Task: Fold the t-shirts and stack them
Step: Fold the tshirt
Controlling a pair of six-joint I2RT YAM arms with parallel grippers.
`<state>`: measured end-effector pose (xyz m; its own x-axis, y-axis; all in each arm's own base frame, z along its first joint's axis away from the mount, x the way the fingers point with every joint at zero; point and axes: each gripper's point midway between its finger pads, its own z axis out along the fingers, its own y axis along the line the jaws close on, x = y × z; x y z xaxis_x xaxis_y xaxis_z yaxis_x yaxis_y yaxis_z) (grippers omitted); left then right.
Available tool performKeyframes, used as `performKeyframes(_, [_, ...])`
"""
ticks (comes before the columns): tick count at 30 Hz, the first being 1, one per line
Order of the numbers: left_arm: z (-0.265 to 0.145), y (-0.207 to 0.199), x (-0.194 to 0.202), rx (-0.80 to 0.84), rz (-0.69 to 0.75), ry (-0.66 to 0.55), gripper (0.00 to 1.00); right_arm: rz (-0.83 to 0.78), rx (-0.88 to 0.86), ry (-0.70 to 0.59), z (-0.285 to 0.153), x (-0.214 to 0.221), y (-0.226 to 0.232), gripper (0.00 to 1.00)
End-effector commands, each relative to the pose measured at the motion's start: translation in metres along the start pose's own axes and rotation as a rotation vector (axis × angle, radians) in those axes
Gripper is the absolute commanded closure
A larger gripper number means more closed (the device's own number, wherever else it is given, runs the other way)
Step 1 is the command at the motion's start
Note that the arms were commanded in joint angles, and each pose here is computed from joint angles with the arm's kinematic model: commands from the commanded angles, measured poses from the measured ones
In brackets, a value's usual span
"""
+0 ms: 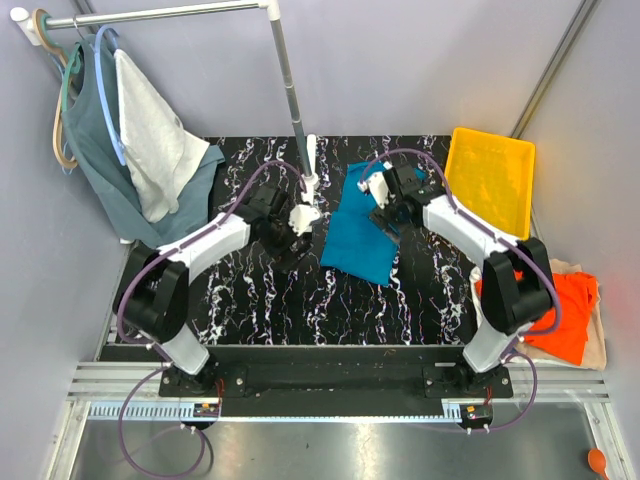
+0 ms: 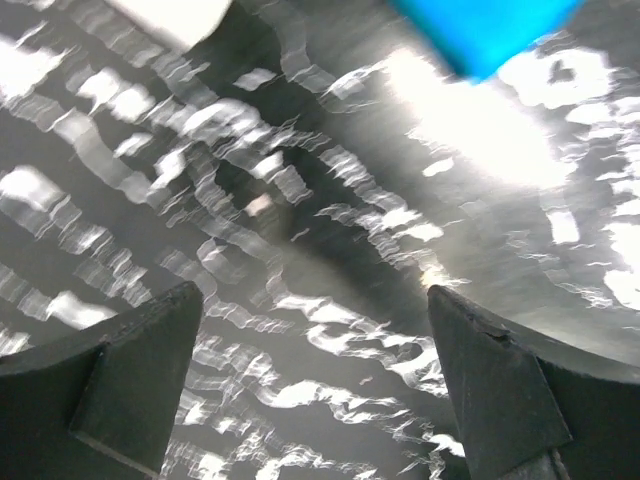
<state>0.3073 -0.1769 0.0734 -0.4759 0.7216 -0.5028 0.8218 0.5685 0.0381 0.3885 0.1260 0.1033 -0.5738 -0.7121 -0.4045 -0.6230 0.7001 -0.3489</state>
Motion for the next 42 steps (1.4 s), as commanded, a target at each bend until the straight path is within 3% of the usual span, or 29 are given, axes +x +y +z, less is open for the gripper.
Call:
performKeyframes(1, [0.004, -0.041, -0.036, 0.262, 0.006, -0.066, 0.01, 0.010, -0.173, -0.023, -0.022, 0.020, 0.048, 0.25])
performKeyframes(4, [0.013, -0.049, -0.048, 0.332, -0.016, -0.063, 0.01, 0.009, -0.203, -0.012, -0.025, 0.033, 0.061, 0.28])
performKeyframes(14, [0.053, -0.073, -0.054, 0.429, -0.015, 0.015, 0.15, -0.033, -0.238, 0.000, -0.030, 0.052, 0.092, 0.30])
performKeyframes(20, [0.060, -0.072, -0.059, 0.426, -0.017, 0.019, 0.27, -0.053, -0.239, 0.012, -0.028, 0.057, 0.098, 0.30])
performKeyframes(32, [0.076, -0.066, -0.061, 0.413, -0.013, 0.038, 0.42, -0.082, -0.250, 0.025, -0.026, 0.061, 0.109, 0.31])
performKeyframes(42, [0.085, -0.065, -0.056, 0.421, -0.012, 0.057, 0.64, -0.109, -0.285, 0.036, -0.018, 0.064, 0.123, 0.34])
